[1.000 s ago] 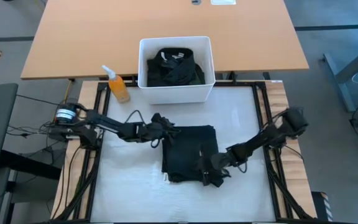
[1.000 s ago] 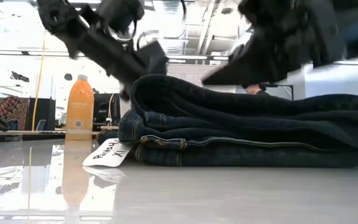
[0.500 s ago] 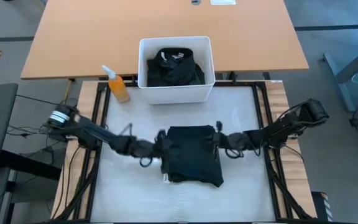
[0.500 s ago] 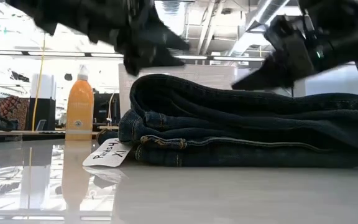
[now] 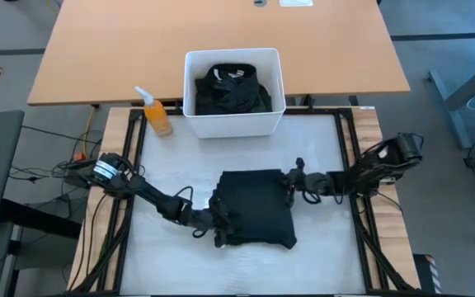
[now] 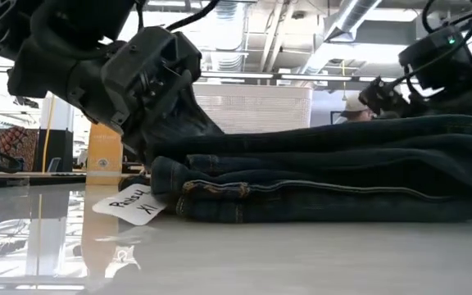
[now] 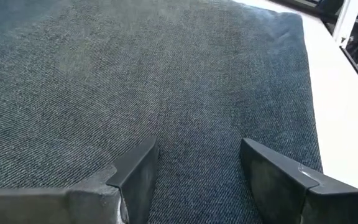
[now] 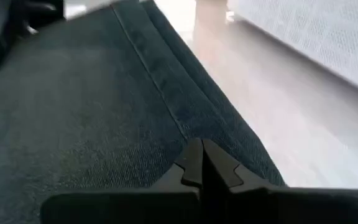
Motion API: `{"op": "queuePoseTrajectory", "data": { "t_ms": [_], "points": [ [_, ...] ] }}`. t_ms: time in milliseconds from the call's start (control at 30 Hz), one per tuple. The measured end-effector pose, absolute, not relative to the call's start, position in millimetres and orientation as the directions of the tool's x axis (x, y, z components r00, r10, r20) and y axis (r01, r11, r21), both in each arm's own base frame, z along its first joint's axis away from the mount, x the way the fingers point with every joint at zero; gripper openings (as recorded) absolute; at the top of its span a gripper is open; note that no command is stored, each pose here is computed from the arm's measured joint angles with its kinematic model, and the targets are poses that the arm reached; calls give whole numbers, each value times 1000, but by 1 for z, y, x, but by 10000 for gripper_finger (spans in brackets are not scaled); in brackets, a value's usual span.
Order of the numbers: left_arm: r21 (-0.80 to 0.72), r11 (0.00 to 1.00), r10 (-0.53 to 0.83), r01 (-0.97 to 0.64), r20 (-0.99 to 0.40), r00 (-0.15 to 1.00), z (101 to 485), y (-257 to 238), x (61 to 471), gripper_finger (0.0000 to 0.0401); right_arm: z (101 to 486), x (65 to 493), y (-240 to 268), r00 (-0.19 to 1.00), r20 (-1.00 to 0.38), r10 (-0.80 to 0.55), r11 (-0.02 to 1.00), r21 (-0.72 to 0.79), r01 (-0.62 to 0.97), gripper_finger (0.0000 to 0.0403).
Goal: Fold laundry
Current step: Fold the dark blue jeans from the white laundry organizer
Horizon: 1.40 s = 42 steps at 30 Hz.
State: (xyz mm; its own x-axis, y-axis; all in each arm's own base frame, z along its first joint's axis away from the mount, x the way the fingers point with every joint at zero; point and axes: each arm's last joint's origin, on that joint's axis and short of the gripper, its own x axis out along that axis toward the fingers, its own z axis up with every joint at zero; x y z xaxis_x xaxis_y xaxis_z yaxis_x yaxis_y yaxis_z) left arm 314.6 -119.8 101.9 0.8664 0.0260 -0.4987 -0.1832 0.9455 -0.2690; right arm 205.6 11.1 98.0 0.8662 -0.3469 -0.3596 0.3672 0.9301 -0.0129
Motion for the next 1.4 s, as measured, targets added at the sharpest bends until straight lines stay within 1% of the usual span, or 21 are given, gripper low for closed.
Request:
{"op": "queuePoseTrajectory", "data": {
  "t_ms": [167, 267, 367, 533, 633, 700, 867, 933, 1000, 1033, 1133, 1300, 1400],
  "points": [
    [-253, 948, 41, -195, -510, 859, 101, -123, 312, 217, 79, 209, 9, 796, -415, -440, 885, -52, 462, 22],
    [-250, 949, 42, -194, -510, 859, 101, -125, 311, 217, 73, 210, 9, 779, -431, -455, 878, -75, 472, 22],
    [-245, 948, 53, -204, -508, 860, 101, -126, 310, 217, 78, 213, 9, 787, -408, -463, 879, -101, 465, 22],
    [-250, 945, 59, -209, -498, 865, 102, -126, 310, 217, 104, 213, 8, 821, -301, -485, 874, -163, 457, 22],
    [-248, 947, 60, -206, -492, 868, 102, -126, 310, 217, 130, 212, 12, 861, -197, -469, 883, -110, 456, 22],
    [-249, 946, 60, -206, -492, 869, 102, -126, 310, 217, 147, 209, 20, 895, -127, -429, 903, -73, 423, 22],
    [-246, 946, 67, -211, -490, 869, 102, -125, 311, 217, 188, 193, 47, 953, 58, -297, 950, -85, 301, 22],
    [-249, 944, 69, -215, -491, 869, 102, -122, 312, 217, 200, 189, 56, 962, 104, -252, 964, -64, 260, 22],
    [-251, 943, 71, -219, -491, 868, 102, -120, 313, 217, 206, 188, 65, 970, 122, -208, 975, -46, 215, 22],
    [-251, 942, 72, -221, -491, 868, 102, -119, 313, 217, 206, 190, 70, 978, 112, -177, 982, -46, 183, 22],
    [-245, 943, 79, -224, -490, 868, 102, -117, 314, 217, 194, 202, 85, 995, 21, -94, 995, -44, 95, 22],
    [-255, 942, 70, -220, -491, 868, 102, -114, 316, 217, 159, 239, 109, 989, -146, -29, 999, -30, 25, 22],
    [-272, 935, 67, -227, -492, 868, 102, -114, 316, 217, 135, 261, 123, 972, -235, 26, 998, -52, -39, 22]
  ]
}}
